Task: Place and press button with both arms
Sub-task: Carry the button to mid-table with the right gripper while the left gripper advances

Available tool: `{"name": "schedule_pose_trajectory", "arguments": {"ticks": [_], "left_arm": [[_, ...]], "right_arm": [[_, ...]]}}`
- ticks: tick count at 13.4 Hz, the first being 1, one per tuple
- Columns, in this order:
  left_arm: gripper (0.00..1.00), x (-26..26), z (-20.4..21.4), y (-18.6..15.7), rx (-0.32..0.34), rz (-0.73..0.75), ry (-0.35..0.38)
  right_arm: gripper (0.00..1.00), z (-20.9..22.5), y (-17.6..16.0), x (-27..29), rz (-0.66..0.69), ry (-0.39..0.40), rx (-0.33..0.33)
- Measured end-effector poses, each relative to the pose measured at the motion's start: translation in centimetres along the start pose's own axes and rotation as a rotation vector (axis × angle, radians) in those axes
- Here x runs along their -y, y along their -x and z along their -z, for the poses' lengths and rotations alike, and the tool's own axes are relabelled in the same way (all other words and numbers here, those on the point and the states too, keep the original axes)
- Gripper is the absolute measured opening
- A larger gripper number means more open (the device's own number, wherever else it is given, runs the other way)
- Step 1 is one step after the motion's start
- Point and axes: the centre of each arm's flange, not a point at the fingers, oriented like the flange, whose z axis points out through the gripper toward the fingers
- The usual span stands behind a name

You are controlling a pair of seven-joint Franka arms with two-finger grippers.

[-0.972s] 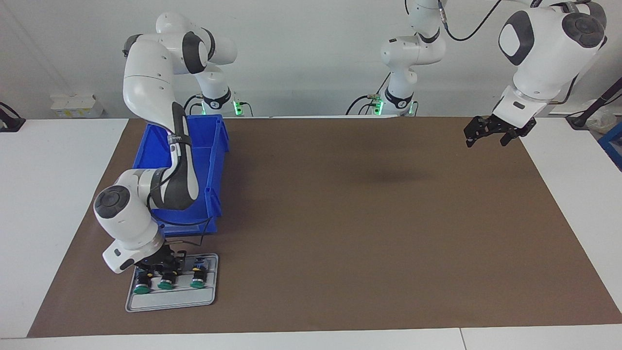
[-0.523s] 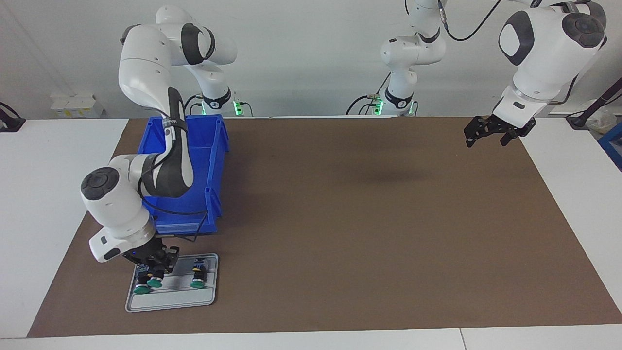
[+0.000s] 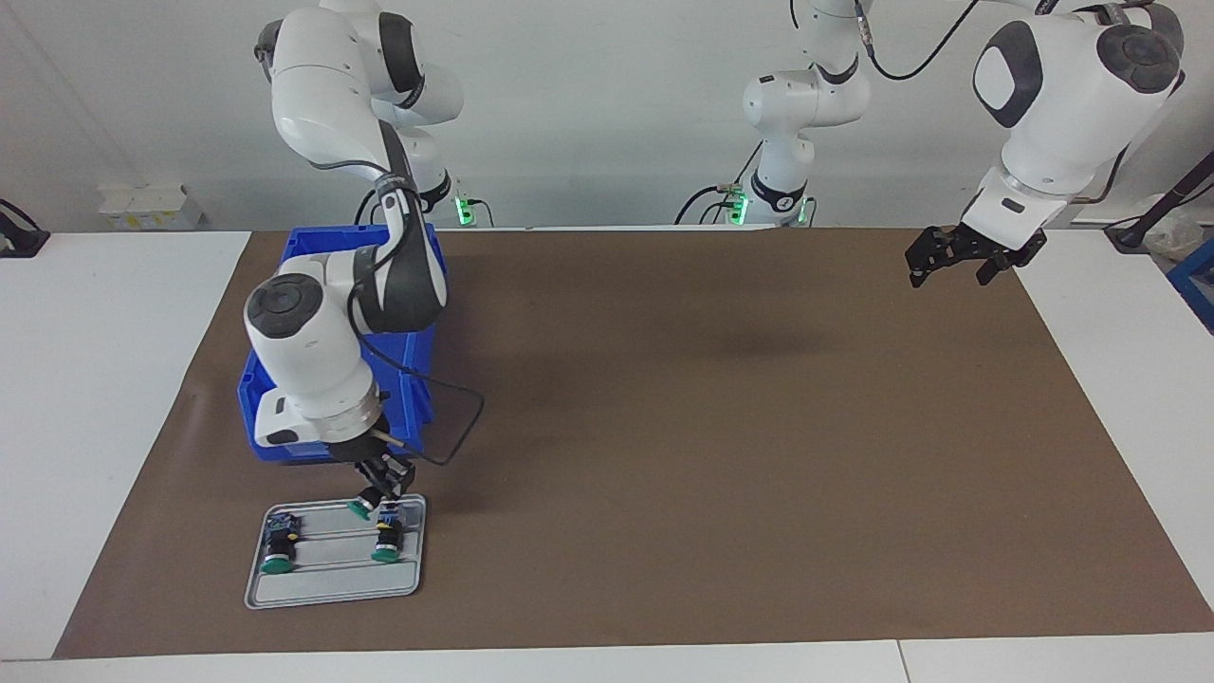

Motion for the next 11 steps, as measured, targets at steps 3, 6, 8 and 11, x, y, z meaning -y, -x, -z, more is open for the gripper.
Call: {"name": "schedule_pose_trajectory", "arguments": {"ticks": [3,6,8,11], "left_arm": [[1.0,0.0,0.0,0.0,0.0,0.0,0.0],[1.0,0.0,0.0,0.0,0.0,0.0,0.0],[1.0,0.0,0.0,0.0,0.0,0.0,0.0],[1.0,0.0,0.0,0.0,0.0,0.0,0.0]], "right_arm": [[0.41,0.1,5.8,4.5,-0.206,0.001,0.007],[0.41,0.2,13.4,9.0,-0.364,0.034,-0.025],[0.41,0.3,18.7,11.5,-0.451,0.044,-0.036],[0.41,0.2,24.9,13.8,-0.54,0.042,-0.031]]}}
